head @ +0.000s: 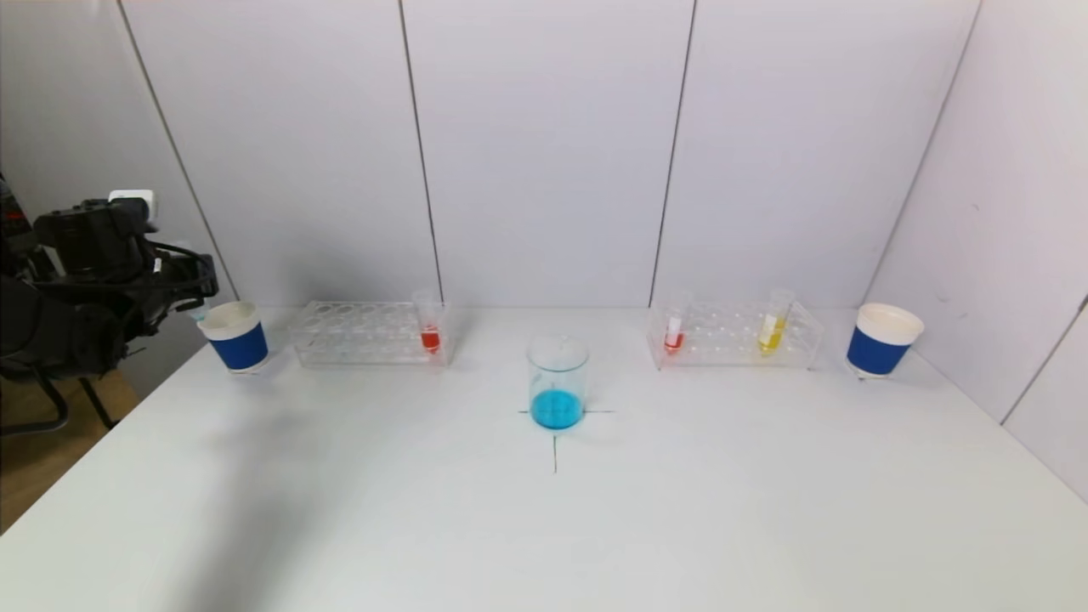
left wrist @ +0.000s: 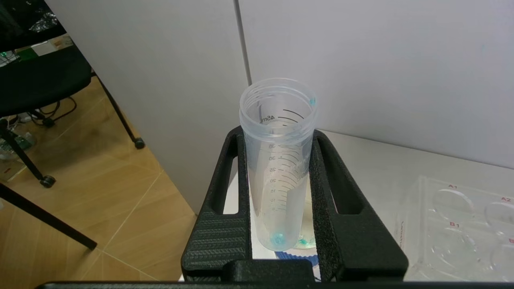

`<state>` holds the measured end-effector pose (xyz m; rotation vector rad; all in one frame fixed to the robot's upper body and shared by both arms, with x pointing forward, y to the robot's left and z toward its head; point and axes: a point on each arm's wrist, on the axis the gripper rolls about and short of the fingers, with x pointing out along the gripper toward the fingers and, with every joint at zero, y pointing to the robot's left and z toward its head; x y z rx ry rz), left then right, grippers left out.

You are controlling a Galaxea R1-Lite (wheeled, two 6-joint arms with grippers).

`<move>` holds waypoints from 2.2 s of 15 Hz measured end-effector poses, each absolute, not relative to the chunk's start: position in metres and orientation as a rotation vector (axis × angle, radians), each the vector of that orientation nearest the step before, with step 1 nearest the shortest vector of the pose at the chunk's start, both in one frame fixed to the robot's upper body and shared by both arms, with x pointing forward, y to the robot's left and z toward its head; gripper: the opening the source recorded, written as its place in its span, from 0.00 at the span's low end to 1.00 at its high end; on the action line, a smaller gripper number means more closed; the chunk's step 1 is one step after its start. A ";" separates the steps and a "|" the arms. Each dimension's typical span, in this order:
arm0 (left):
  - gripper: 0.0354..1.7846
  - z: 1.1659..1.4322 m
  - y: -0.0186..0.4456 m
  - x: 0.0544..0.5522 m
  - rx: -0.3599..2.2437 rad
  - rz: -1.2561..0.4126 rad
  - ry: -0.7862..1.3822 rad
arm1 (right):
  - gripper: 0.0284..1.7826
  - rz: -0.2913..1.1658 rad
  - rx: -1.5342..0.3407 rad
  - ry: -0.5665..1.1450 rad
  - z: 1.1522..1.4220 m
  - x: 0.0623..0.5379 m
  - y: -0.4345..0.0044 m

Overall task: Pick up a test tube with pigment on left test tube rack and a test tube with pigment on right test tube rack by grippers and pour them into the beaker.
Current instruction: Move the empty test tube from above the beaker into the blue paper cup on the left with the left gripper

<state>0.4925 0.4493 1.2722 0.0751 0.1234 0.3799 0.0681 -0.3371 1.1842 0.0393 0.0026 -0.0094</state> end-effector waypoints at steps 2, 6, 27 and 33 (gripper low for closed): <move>0.23 1.266 0.450 0.498 0.077 0.379 0.113 | 0.99 -0.009 0.039 0.003 1.184 0.068 -0.337; 0.23 1.250 0.455 0.516 0.080 0.380 0.089 | 0.99 -0.009 0.039 0.003 1.184 0.068 -0.337; 0.23 1.209 0.459 0.529 0.068 0.349 0.170 | 0.99 -0.009 0.039 0.003 1.184 0.068 -0.337; 0.46 1.211 0.458 0.529 0.069 0.349 0.167 | 0.99 -0.009 0.039 0.003 1.184 0.068 -0.337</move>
